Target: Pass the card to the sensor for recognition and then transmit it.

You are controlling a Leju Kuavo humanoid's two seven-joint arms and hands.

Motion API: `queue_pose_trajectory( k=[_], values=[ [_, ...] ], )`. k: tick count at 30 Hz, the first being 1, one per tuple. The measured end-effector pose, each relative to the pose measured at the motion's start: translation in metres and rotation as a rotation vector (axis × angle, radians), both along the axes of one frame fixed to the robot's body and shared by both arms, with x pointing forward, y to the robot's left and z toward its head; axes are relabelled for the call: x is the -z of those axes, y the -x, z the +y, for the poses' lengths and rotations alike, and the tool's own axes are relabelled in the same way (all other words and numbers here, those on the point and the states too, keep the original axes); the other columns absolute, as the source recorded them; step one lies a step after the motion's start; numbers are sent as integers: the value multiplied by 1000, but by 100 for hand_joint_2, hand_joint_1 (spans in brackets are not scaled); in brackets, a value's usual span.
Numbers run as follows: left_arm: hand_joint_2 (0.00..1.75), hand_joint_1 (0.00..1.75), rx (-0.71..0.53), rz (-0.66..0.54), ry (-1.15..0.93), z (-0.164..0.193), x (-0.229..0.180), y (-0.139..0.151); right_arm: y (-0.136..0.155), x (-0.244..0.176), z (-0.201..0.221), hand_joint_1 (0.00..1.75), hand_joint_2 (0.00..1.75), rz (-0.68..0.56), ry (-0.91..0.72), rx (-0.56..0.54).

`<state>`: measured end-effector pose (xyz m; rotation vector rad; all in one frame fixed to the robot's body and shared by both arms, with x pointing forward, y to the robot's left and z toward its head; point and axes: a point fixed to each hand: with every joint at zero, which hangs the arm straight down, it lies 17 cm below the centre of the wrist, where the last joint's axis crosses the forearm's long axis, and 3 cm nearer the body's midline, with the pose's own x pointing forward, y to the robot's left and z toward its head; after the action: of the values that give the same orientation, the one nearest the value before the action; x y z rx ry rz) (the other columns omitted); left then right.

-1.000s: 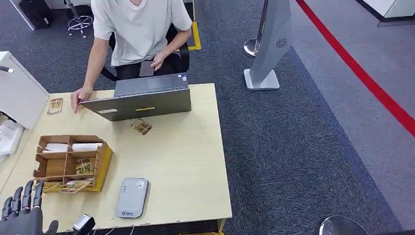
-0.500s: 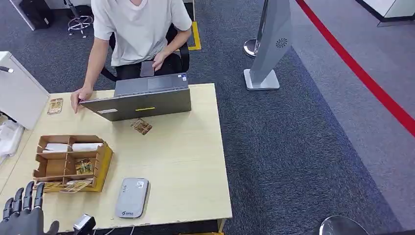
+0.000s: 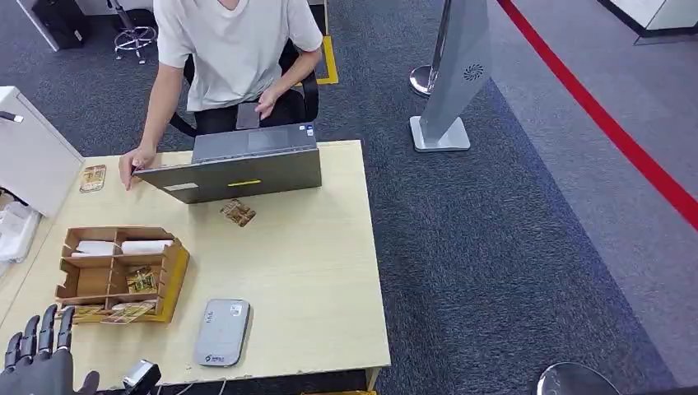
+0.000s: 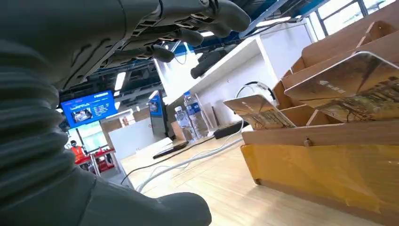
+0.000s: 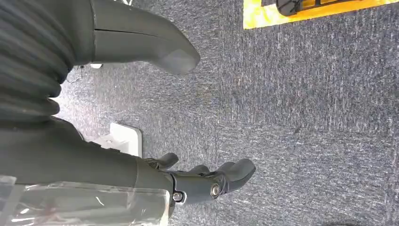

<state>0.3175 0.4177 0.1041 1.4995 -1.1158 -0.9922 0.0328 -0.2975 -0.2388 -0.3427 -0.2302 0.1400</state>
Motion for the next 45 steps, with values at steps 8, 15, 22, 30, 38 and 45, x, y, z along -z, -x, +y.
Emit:
queue_pose_trajectory(
  k=[8,15,22,30,38,45],
  values=[
    [175,0,0,0,0,0,0,0,0,0,0,0,175,0,0,0],
    [175,0,0,0,0,0,0,0,0,0,0,0,175,0,0,0],
    [175,0,0,0,0,0,0,0,0,0,0,0,175,0,0,0],
    [175,0,0,0,0,0,0,0,0,0,0,0,175,0,0,0],
    [175,0,0,0,0,0,0,0,0,0,0,0,175,0,0,0],
    [175,0,0,0,0,0,0,0,0,0,0,0,175,0,0,0]
  ],
)
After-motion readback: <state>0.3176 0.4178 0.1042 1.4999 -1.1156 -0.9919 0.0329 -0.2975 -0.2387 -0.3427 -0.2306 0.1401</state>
